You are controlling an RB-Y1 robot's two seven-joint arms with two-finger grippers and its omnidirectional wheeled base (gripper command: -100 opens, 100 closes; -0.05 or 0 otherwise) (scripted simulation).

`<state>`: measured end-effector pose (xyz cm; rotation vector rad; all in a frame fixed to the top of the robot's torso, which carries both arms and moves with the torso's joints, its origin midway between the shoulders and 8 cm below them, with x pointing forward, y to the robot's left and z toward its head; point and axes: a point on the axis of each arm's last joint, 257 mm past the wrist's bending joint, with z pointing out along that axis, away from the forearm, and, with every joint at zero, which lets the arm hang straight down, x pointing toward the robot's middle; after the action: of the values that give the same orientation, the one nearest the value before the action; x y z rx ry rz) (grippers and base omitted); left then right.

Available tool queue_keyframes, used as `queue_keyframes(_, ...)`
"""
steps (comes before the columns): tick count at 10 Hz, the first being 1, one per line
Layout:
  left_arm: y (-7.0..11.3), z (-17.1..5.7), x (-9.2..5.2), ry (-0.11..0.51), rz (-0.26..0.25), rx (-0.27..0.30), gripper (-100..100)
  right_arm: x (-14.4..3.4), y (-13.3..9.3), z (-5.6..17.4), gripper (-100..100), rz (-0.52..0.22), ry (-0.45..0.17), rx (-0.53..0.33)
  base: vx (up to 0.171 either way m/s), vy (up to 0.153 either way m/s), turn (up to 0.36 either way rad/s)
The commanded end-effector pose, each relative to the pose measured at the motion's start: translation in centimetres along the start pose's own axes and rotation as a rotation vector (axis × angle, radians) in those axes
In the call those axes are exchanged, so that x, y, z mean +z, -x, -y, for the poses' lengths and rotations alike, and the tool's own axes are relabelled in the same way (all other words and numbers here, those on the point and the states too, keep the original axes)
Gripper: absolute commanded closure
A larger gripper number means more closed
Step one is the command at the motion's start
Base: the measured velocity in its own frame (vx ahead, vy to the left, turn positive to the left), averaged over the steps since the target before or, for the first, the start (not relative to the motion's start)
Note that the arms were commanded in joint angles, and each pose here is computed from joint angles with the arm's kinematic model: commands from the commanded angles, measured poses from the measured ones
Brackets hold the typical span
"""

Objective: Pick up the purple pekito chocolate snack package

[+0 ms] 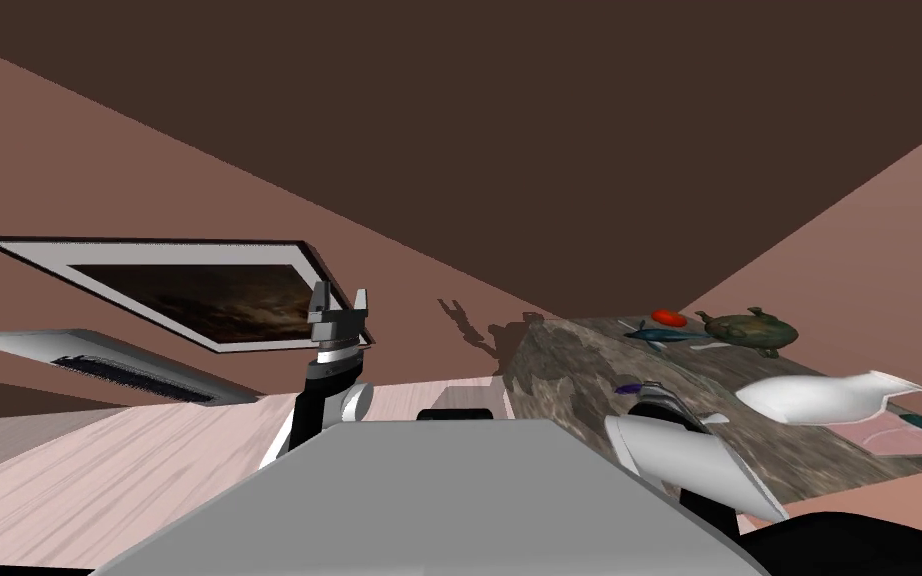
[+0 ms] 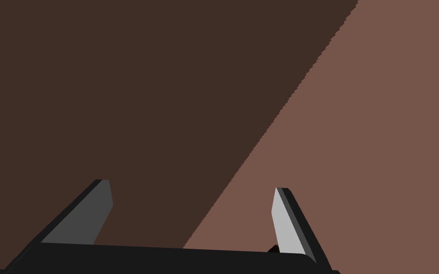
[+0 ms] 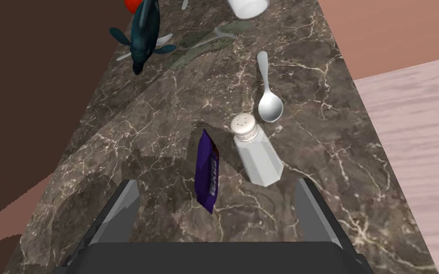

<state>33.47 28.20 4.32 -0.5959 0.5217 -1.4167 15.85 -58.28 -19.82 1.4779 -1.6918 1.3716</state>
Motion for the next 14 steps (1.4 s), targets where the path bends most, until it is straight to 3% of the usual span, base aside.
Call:
queue_keyframes(1,0.0,0.0,0.0,0.000,0.000,0.000,0,0.1,0.3,-0.8,-100,0.029,0.024,0.013,0.017,-0.020,0.176)
queue_keyframes(14,0.0,0.0,0.0,0.000,0.000,0.000,0,-1.1,6.8,-1.5,-100,0.340,0.072,0.098,0.008,-0.031,0.055)
